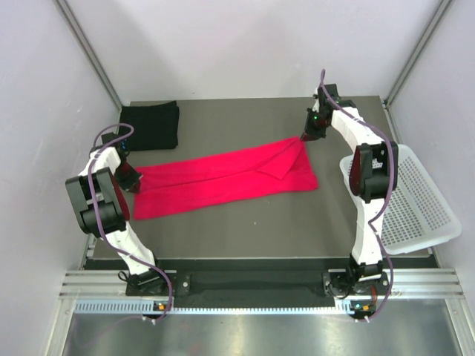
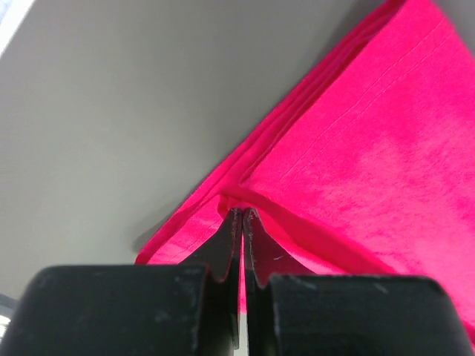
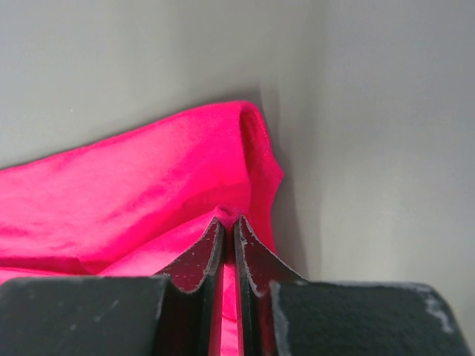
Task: Fold and stack the t-shirts
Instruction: Fold the tshirt
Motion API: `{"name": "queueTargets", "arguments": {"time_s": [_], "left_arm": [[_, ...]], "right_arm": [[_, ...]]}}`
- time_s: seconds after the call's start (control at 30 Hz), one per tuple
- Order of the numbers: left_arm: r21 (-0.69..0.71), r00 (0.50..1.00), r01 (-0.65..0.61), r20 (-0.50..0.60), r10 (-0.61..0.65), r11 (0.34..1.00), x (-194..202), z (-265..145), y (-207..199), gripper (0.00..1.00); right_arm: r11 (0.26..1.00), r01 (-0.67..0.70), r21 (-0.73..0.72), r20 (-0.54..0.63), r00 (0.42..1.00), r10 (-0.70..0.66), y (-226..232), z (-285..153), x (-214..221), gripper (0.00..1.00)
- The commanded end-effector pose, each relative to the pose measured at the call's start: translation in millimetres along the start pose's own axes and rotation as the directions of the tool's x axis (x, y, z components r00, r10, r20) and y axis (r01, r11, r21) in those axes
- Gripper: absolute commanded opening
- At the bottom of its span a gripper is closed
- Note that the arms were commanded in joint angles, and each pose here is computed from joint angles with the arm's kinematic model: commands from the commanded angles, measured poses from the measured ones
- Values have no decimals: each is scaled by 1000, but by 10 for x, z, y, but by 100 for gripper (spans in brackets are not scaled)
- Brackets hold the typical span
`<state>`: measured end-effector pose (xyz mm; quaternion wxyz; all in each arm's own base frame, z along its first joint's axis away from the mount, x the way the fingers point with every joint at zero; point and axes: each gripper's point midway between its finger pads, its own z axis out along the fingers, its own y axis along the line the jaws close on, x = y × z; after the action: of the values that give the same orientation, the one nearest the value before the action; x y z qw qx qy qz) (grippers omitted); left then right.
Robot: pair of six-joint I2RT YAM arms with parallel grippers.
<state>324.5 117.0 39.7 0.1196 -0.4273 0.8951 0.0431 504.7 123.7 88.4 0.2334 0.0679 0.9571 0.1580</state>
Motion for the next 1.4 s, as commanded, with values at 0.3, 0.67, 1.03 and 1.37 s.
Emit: {"name": "queueTargets", "arguments": {"time_s": [0.3, 0.67, 1.03, 1.37], "left_arm": [[-11, 998, 26, 65, -25, 1000, -259, -44, -42, 0], [-12, 999, 24, 37, -23, 1000, -270, 73, -92, 6], [-67, 971, -14, 238, 30, 998, -631, -738, 33, 70], [310, 940, -297, 263, 219, 903, 552, -1269, -927, 61]], "right_arm": [[1000, -2, -21, 67, 998, 3, 0, -13, -213, 0], [998, -19, -51, 38, 999, 21, 13, 239, -203, 8], [988, -1, 157, 10, 1000, 0, -187, -547, -76, 49], [993, -110, 44, -28, 993, 111, -135, -1081, 906, 54]]}}
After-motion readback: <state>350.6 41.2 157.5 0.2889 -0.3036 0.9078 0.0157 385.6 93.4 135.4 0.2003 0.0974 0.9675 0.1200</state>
